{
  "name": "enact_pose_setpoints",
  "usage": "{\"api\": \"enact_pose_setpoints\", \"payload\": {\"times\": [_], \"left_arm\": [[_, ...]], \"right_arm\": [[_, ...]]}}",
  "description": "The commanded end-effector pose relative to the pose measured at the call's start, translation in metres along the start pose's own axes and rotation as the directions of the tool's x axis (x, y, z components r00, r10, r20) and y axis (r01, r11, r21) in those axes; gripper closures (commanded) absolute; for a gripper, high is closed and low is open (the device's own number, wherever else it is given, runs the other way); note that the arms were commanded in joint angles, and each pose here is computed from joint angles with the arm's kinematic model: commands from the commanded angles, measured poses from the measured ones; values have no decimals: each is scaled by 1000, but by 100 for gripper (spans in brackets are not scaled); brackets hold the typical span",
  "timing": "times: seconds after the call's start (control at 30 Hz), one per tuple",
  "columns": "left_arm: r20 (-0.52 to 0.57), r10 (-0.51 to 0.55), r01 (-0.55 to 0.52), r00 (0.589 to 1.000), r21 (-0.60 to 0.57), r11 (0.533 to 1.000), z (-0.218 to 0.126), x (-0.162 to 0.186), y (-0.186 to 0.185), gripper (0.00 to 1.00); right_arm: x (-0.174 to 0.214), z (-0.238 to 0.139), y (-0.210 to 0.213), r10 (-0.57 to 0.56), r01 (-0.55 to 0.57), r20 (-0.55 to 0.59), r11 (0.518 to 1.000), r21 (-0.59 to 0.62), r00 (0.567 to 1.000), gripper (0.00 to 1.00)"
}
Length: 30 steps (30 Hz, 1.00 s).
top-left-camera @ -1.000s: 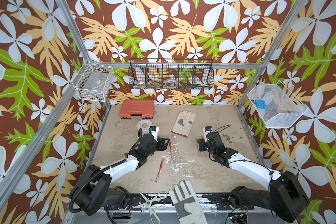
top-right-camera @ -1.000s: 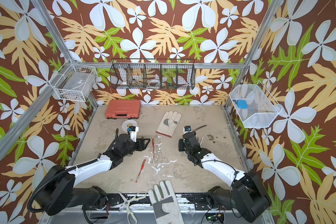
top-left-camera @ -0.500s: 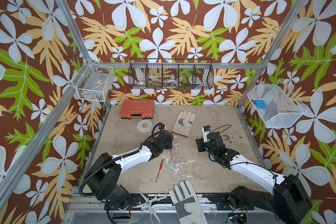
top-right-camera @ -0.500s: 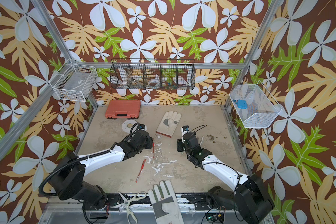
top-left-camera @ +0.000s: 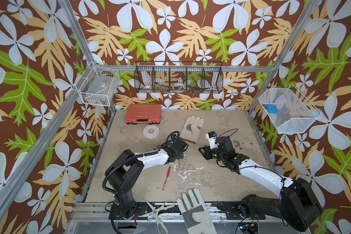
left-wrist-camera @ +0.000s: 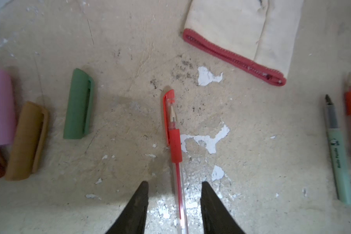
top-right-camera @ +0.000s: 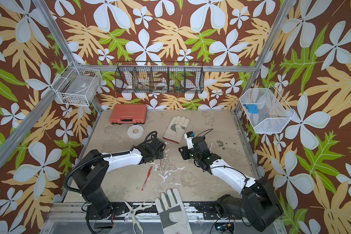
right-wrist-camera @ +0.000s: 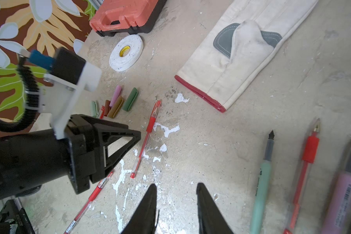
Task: Open the pen caps
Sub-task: 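Lower the open left gripper onto the loose red pen and close, then raise the red pen upright with the left gripper while right approaches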
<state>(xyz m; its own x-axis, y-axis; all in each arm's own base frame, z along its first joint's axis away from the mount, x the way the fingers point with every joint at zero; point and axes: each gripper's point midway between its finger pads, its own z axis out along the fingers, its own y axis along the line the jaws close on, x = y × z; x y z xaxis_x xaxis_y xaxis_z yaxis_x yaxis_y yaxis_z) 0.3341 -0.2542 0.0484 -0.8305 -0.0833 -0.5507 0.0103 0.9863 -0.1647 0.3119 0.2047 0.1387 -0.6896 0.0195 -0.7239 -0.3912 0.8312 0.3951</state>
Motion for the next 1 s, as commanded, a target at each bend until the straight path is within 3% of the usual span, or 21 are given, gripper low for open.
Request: {"api": "enact_pose_setpoints", "payload": {"times": [0.0,0.17,0.23,0.4,0.77,0.97], "left_arm": [[-27,2,-3,1000,-41,999,5,6,6,56],[-60,8,-10,998,-37,999,13,18,7,61],[-74,19,-22,997,-34,999,16,21,7,69],[-86,30,-34,996,-51,998,18,24,9,70],[-137,87,-100,987,-88,991,24,37,20,84],[-157,133,-142,979,-49,989,23,40,14,97]], "right_arm": [[-3,-2,-2,-2,2,16,1000,11,1000,66],[-2,1,-4,0,0,8,1000,19,1000,66],[-1,1,-5,2,-2,6,1000,21,1000,66],[-2,0,-6,0,-1,11,1000,28,1000,66],[-8,-7,-3,0,-1,43,1000,25,999,66],[-9,-9,-3,-5,4,52,1000,24,999,66]]}}
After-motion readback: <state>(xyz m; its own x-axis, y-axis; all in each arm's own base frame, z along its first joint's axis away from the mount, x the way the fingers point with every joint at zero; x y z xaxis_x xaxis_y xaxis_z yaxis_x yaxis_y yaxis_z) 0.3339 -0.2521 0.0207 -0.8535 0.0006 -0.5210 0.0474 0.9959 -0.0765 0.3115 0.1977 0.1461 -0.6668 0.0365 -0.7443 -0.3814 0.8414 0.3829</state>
